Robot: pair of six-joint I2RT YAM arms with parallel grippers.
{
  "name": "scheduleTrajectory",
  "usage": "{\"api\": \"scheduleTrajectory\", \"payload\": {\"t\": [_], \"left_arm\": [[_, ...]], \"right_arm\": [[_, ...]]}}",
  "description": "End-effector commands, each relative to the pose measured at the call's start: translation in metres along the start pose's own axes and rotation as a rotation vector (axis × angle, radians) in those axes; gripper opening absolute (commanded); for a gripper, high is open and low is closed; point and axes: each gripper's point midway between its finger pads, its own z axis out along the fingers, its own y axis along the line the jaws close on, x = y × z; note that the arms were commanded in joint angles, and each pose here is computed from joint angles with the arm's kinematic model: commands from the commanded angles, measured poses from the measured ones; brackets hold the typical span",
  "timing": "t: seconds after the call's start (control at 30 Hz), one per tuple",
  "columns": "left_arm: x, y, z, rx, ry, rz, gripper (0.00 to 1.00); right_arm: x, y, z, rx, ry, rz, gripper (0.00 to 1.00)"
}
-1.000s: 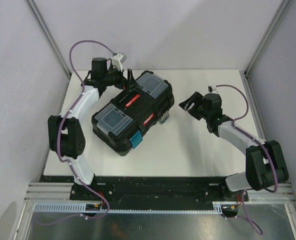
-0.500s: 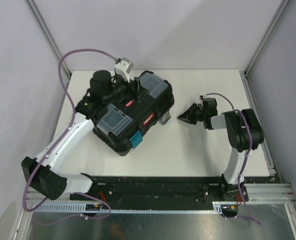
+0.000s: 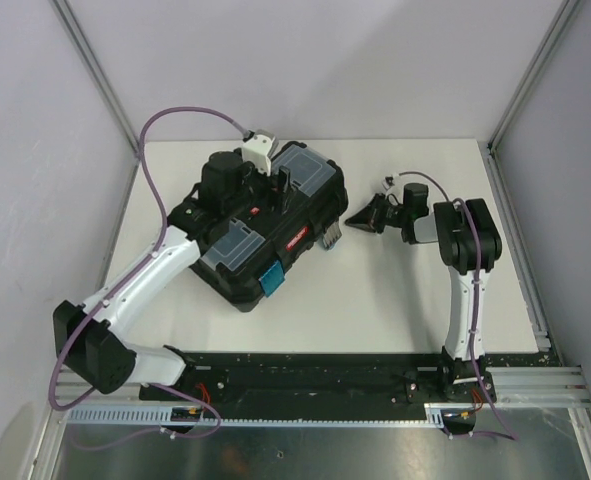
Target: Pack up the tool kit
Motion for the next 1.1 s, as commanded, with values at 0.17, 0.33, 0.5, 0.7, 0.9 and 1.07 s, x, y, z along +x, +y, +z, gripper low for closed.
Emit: {"api": "scheduleTrajectory", "payload": {"t": [0.17, 0.33, 0.5, 0.7, 0.9, 1.07], "left_arm": [[-0.005, 0.030, 0.019, -0.184, 0.003, 0.044, 0.87], [0.002, 0.037, 0.034, -0.224, 0.032, 0.038, 0.87], [0.012, 0.034, 0.042, -0.207, 0.057, 0.028, 0.87], [0.025, 0.035, 0.051, -0.199, 0.093, 0.052, 0.88], [0.037, 0.038, 0.064, -0.207, 0.129, 0.070, 0.89], [0.048, 0.039, 0.071, -0.210, 0.156, 0.073, 0.89]], "right_arm": [[0.025, 0.027, 0.017, -0.180, 0.139, -0.143, 0.09], [0.029, 0.023, 0.027, -0.081, 0.119, -0.177, 0.10], [0.037, 0.033, 0.035, -0.085, 0.133, -0.169, 0.06], [0.054, 0.066, 0.022, -0.236, 0.220, -0.168, 0.01], [0.057, 0.122, -0.014, -0.491, 0.194, -0.187, 0.00], [0.068, 0.139, -0.023, -0.534, 0.205, -0.169, 0.00]]}}
